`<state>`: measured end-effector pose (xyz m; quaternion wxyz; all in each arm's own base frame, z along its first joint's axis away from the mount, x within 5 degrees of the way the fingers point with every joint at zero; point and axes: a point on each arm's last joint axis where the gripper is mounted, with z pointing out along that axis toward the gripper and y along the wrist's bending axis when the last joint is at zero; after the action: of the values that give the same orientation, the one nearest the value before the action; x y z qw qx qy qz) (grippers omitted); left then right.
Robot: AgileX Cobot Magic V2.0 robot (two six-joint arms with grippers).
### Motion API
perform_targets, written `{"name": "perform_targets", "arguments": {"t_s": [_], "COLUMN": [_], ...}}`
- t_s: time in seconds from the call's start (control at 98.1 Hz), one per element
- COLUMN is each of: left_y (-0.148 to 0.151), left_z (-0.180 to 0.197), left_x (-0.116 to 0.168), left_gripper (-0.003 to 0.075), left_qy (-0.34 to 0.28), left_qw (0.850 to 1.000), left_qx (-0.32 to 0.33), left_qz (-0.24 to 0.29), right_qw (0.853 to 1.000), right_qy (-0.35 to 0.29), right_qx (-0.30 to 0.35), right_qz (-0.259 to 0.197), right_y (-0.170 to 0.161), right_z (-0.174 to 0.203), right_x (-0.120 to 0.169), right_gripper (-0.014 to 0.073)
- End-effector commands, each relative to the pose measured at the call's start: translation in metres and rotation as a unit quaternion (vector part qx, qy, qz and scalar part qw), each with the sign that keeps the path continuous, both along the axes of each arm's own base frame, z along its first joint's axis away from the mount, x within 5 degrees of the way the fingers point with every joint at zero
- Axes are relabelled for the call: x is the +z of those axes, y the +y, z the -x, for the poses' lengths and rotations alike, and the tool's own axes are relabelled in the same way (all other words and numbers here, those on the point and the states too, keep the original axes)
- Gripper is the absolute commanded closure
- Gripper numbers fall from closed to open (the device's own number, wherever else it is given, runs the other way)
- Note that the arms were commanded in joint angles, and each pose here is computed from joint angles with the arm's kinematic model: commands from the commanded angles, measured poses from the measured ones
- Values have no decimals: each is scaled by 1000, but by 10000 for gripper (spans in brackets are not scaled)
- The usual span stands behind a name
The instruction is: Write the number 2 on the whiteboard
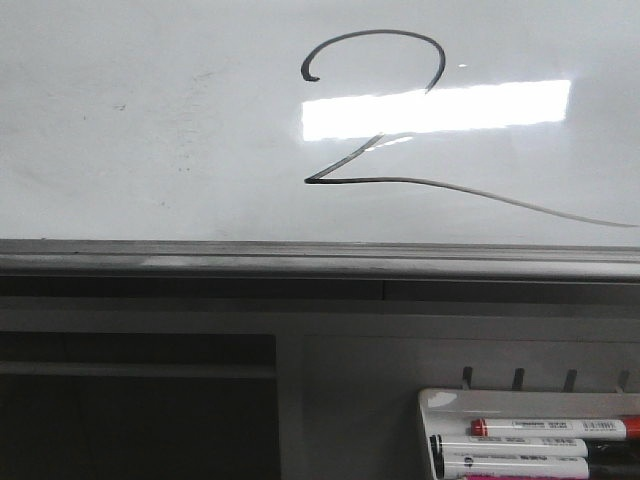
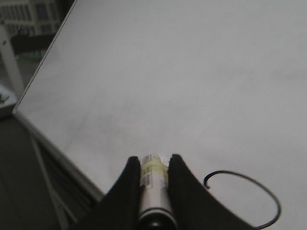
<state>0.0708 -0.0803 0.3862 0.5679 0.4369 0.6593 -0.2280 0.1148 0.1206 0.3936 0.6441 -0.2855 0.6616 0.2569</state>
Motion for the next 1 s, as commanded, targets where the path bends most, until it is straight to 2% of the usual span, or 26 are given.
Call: {"name": "perform_targets", "arguments": {"t_s": [0.0, 0.112, 0.275, 0.428, 0.54, 0.989], "left_y": [-6, -10, -20, -37, -46, -54], "left_z": [0, -1, -10, -16, -18, -34], "left_x": [18, 24, 27, 15, 10, 7], "left_gripper": [353, 353, 353, 353, 353, 353], "left_qy": [-15, -25, -5, 42, 55, 47], "left_qw": [999, 997, 993, 981, 975, 982], "left_qx": [-35, -72, -112, -178, -203, -171], "left_qz": [11, -19, -34, -64, -73, -67], "right_qw": [998, 994, 980, 976, 976, 976], "right_qy": [-25, -14, -65, -78, -82, -79], "right_qx": [44, 97, 162, 188, 191, 193], "right_qz": [28, 57, 95, 76, 70, 71], "right_y": [19, 45, 74, 84, 84, 84], "right_z": [4, 10, 21, 24, 24, 25], "right_x": [4, -8, -18, -18, -16, -17], "right_gripper": [673, 673, 673, 673, 673, 673]}}
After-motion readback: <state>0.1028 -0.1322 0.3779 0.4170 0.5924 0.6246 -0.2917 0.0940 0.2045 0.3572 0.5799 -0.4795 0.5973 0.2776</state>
